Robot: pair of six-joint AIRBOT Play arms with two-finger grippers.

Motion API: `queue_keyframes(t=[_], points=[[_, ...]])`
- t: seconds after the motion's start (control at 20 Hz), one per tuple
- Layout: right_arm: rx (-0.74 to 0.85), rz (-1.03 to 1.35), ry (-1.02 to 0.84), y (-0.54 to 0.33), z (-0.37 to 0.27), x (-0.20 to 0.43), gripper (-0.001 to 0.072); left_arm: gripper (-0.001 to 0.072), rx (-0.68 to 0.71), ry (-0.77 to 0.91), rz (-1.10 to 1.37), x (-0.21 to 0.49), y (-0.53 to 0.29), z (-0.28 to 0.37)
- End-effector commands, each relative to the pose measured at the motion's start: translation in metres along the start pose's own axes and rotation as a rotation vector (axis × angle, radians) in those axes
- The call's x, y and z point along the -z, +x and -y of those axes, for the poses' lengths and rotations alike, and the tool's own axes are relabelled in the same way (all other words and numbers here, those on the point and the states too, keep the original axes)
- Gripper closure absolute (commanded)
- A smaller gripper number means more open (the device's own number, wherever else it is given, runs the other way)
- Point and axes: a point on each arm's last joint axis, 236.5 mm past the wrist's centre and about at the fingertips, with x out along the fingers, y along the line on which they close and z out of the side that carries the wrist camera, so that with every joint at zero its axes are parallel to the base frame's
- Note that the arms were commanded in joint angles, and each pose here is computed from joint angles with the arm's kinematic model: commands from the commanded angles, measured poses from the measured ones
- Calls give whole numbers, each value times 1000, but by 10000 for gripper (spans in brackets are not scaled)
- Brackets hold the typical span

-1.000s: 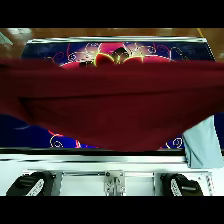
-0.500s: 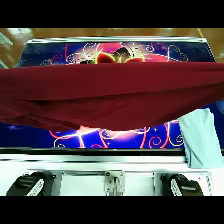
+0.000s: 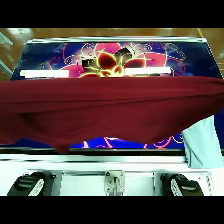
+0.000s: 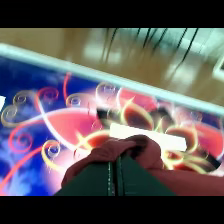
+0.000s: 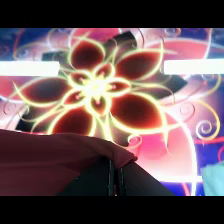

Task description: Fold the shirts.

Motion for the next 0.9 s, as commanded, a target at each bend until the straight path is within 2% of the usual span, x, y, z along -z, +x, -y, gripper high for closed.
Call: queue_keyframes(t=[0.0,0.15,0.25,0.45,0.65,0.85], points=[[28,-164,44,36,18,19,639,672,-51,14,-119,32,21,-13],[24,-360,88,98,37,47,639,671,-94,23,-286,88,73,-26],[38,-417,108,152,56,61,639,671,-65,17,-320,120,123,-23],[50,-349,195,279,93,61,639,671,51,-102,-271,171,242,-5],[64,-276,348,377,120,73,639,671,9,-192,-346,233,346,-19],[13,-389,485,432,116,128,638,671,-42,-387,-565,340,402,-27]])
